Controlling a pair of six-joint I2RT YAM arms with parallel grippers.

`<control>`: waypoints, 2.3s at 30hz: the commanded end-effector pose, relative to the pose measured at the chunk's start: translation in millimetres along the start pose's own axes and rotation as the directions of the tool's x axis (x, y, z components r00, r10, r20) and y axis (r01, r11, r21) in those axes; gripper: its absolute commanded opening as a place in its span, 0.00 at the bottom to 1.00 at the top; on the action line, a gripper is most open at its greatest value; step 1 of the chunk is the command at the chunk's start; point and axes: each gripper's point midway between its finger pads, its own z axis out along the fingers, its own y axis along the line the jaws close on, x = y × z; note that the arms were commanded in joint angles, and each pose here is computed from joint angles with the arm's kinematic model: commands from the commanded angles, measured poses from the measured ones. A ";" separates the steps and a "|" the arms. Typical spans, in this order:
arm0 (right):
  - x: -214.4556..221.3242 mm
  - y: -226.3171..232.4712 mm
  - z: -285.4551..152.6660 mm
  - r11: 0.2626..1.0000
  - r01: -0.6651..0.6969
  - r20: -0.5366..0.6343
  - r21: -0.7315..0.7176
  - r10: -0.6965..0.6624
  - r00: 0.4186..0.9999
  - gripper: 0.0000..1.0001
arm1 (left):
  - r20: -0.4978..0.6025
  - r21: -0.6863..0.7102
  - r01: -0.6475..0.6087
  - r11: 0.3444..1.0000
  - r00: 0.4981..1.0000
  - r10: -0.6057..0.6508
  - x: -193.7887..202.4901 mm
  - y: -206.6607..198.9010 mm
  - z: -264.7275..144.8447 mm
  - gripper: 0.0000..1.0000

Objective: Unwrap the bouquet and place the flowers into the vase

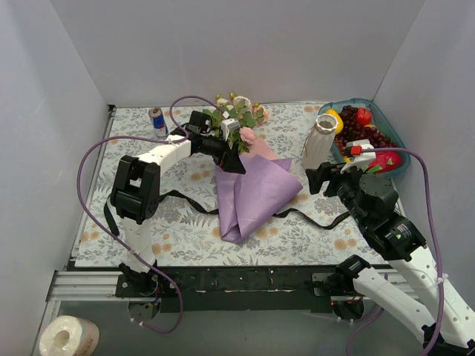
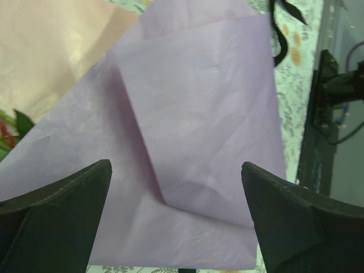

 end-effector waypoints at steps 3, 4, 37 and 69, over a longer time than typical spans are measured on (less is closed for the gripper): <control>-23.6 1.7 -8.5 1.000 -0.003 0.063 -0.012 0.004 0.998 0.82 | 0.013 0.328 0.019 0.945 1.000 -0.024 -15.0 -64.8 -11.8 0.98; -23.4 1.4 -8.1 1.000 -0.004 0.062 -0.010 0.005 0.998 0.82 | 0.004 0.351 0.008 0.937 1.000 -0.010 -12.4 -66.2 -10.3 0.98; -32.6 1.5 -15.9 1.000 -0.016 0.084 -0.015 0.017 0.996 0.80 | -0.065 0.339 -0.008 0.941 0.997 0.032 0.0 -71.6 4.4 0.91; -58.3 -14.5 -35.1 0.998 -0.002 0.134 0.062 -0.006 0.991 0.82 | -0.030 0.670 -0.196 0.716 0.957 0.290 -66.3 -295.2 32.4 0.98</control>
